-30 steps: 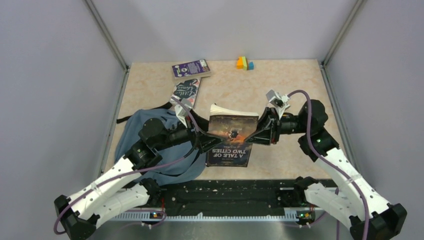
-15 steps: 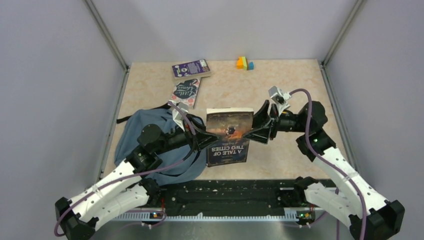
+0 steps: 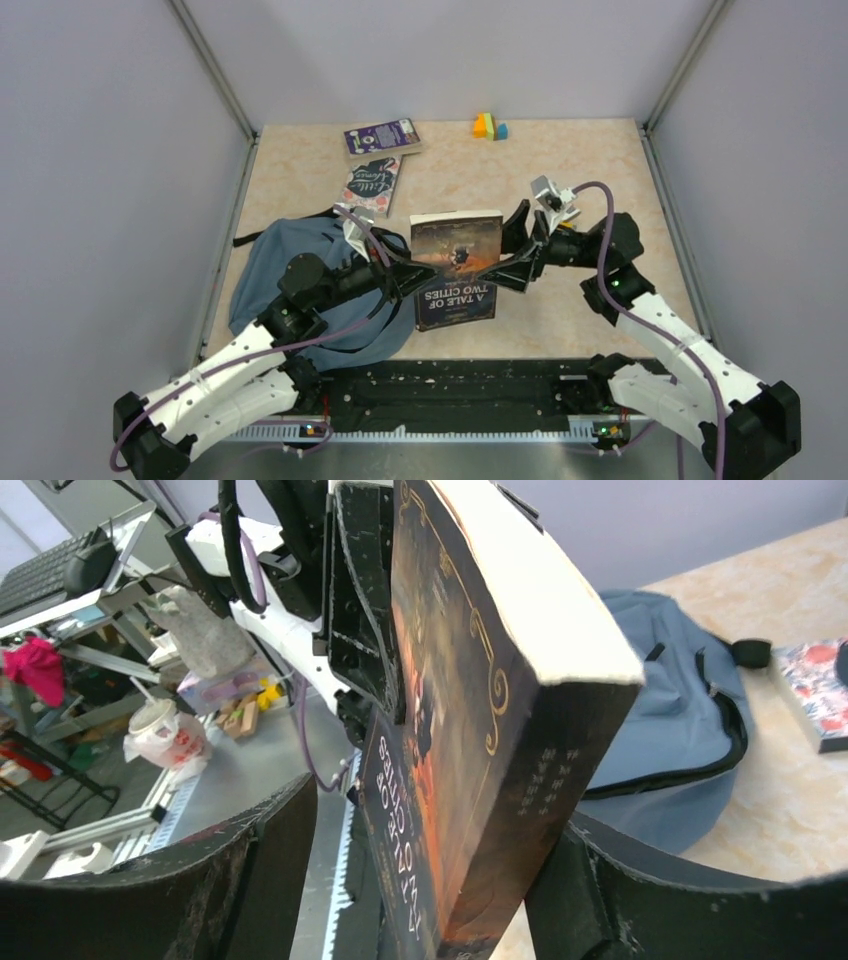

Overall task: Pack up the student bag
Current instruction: Pick up the book from the center of the board.

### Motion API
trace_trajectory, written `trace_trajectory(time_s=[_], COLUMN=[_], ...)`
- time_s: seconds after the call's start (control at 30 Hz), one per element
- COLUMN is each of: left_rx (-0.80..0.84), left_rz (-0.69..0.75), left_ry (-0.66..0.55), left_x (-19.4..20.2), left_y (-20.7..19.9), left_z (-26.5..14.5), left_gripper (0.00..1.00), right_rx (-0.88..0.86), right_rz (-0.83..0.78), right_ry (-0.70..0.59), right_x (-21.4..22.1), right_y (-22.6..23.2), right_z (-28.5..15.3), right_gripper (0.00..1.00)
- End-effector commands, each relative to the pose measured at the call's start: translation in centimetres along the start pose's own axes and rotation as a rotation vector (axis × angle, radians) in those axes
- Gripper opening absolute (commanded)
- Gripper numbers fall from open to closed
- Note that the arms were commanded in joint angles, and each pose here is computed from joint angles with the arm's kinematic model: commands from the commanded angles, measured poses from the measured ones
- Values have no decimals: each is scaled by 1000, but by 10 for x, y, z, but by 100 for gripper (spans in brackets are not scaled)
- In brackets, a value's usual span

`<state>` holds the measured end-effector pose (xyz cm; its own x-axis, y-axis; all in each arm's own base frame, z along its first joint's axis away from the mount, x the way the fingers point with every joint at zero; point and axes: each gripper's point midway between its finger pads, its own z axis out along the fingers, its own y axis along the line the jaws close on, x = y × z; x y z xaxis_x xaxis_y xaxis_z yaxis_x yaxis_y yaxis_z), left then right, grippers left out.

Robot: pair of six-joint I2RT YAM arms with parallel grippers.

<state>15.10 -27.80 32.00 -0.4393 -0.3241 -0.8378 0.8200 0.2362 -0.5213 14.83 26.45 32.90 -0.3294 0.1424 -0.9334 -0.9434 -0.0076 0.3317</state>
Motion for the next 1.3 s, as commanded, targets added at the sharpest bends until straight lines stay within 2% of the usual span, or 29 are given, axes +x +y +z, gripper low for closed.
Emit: trace_trajectory(time_s=[0.0, 0.13, 0.17, 0.2, 0.27, 0.3, 0.33, 0.37, 0.47, 0.5, 0.57, 0.67, 0.73, 0.87, 1.1, 1.2, 1.27], left_rx=[104, 102, 99, 91, 51, 10, -43, -116, -369, -467, -666, -851, -915, -914, -1030, -1067, -1079], left_rz=[80, 71, 69, 66, 67, 68, 71, 83, 93, 99, 94, 103, 98, 66, 51, 54, 50], left_ry=[-287, -284, -284, -283, -274, -260, -243, -214, -128, -113, -47, 26, 75, 183, 297, 362, 398], left_x=[-72, -71, -71, -70, -69, -66, -64, -60, -43, -40, -23, -6, 5, 32, 54, 62, 67], left_y=[-37, -34, -33, -31, -23, -15, -5, 9, 57, 74, 108, 140, 153, 167, 194, 199, 202], left_z=[-4, -2, -1, -1, 0, 1, 2, 1, -11, -19, -40, -60, -64, -50, -48, -50, -50], left_gripper=[0, 0, 0, 0, 0, 0, 0, 8, 53, 62, 72, 91, 94, 95, 95, 93, 88], right_rx=[-81, -96, -96, -95, -71, -28, 30, 96, 330, 399, 525, 662, 732, 814, 856, 865, 870], right_rz=[-14, -9, -12, -12, -7, -11, -2, -1, 39, 55, 98, 133, 152, 169, 163, 158, 156], right_ry=[-17, -13, -15, -15, -11, -16, -18, -15, -3, -1, -3, -18, -7, 9, 23, 30, 34], right_x=[0, 2, 1, 1, -1, -2, -3, -3, -1, 0, 2, 4, 10, 19, 26, 27, 28], right_y=[12, 13, 13, 13, 10, 2, -8, -19, -57, -69, -92, -117, -128, -138, -138, -138, -139], right_z=[7, 11, 11, 11, 12, 12, 12, 11, 0, -6, -22, -45, -55, -66, -75, -78, -79], right_gripper=[65, 56, 49, 37, 6, 0, 0, 0, 0, 0, 0, 0, 0, 0, 0, 0, 0])
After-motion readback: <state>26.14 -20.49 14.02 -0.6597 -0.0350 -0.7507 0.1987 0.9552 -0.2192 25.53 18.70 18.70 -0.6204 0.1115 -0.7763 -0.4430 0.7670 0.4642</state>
